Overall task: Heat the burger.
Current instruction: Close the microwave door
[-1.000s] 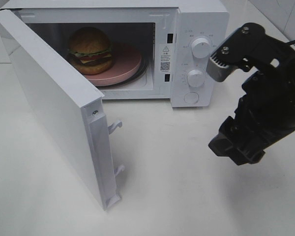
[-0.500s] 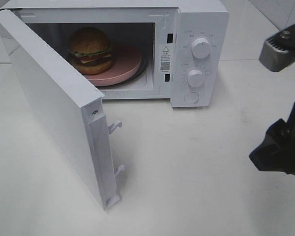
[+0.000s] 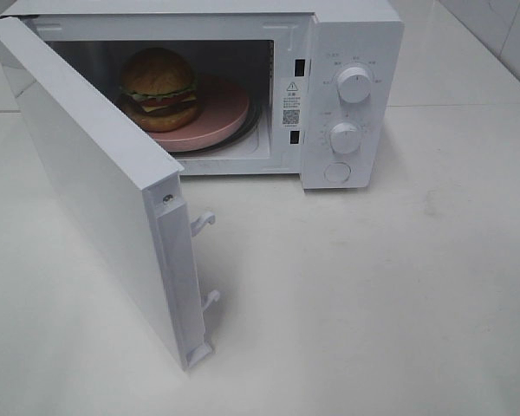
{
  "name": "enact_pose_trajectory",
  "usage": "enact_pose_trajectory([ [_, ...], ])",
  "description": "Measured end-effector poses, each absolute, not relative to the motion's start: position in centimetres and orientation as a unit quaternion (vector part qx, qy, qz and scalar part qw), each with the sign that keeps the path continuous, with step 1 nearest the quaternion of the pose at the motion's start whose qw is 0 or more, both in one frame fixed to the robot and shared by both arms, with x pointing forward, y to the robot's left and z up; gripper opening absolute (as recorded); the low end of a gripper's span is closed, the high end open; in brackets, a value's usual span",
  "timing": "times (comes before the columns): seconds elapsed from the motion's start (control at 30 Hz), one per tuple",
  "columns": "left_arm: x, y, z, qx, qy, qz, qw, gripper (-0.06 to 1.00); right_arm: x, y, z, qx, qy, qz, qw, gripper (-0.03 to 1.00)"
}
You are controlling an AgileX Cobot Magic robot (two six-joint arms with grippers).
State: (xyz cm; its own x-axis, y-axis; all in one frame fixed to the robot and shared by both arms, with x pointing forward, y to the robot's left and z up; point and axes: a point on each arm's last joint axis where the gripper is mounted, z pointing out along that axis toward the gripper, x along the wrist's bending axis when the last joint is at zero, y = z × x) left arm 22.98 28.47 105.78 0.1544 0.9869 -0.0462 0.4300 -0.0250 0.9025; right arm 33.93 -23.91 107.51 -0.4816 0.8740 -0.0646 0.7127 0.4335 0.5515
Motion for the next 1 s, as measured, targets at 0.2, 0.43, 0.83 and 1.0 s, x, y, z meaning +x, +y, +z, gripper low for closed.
enact_pose_trajectory([
  [0.2,23.0,28.5,105.8,0.634,0.559,0.333,0.419,0.99,32.8,-26.4,105.6,0.542,0.789,0.221,0.187,0.76],
  [0.43,23.0,28.5,105.8,0.634,0.559,0.333,0.419,0.99,30.9,-28.6,105.5,0.593,0.731,0.249,0.229,0.76],
  [0.83,23.0,28.5,105.8,0.634,0.559,0.333,0.419,0.99,27.1,-30.3,106.7,0.622,0.644,0.319,0.312,0.76],
  [1.0,23.0,28.5,105.8,0.634,0.559,0.333,0.419,0.99,25.4,-30.5,106.9,0.626,0.607,0.349,0.343,0.76],
])
